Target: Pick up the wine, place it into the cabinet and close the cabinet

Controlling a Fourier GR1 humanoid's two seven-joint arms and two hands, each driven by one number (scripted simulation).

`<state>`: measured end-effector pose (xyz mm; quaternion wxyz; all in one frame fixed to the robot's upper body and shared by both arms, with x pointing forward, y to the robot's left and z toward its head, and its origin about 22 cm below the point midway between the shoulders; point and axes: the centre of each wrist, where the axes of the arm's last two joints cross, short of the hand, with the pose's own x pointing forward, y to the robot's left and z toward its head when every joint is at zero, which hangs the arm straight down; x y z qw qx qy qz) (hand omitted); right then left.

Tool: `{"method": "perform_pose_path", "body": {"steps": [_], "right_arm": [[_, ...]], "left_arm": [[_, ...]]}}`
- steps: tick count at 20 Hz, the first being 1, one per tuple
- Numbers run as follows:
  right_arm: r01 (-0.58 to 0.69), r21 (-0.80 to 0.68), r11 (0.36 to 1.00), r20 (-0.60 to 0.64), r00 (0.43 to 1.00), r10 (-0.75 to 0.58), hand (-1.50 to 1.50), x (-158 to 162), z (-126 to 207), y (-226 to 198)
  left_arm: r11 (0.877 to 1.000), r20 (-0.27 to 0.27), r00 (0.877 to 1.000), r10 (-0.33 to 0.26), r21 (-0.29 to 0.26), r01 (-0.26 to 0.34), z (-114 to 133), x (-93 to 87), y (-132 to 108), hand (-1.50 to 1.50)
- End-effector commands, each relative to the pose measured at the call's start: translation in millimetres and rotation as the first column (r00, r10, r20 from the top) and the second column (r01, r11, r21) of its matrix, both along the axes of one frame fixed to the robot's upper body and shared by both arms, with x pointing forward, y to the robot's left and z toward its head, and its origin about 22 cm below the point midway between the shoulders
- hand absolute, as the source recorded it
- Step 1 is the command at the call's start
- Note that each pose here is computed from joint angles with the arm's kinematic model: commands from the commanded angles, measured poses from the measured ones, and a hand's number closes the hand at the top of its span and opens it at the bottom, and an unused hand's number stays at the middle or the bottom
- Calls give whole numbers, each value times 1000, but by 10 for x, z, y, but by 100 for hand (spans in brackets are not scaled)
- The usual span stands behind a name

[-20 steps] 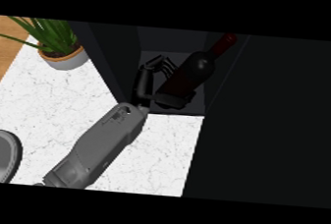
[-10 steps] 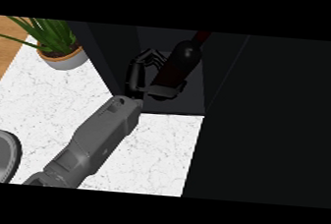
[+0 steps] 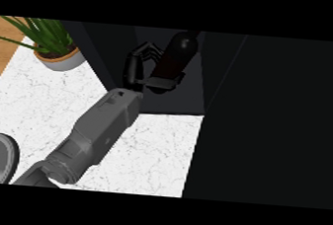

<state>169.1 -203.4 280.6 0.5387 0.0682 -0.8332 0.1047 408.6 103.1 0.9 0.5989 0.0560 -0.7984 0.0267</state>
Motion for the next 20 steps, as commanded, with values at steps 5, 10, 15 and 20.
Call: {"method": "perform_pose_path", "body": {"steps": [5,10,15,20], "right_arm": [[-58,5,998,27,998,58,-150,44,53,-15],[-84,13,996,22,996,84,-150,-158,8,-43],[-79,4,997,27,996,79,-150,-96,26,25],[-71,-11,997,12,997,71,-150,72,30,94]], "left_arm": [[988,33,996,89,121,-92,100,110,11,150],[972,-10,989,148,183,-144,133,142,11,150],[971,-32,988,149,194,-140,186,203,175,150],[958,-58,982,181,236,-163,45,142,267,150]]}}
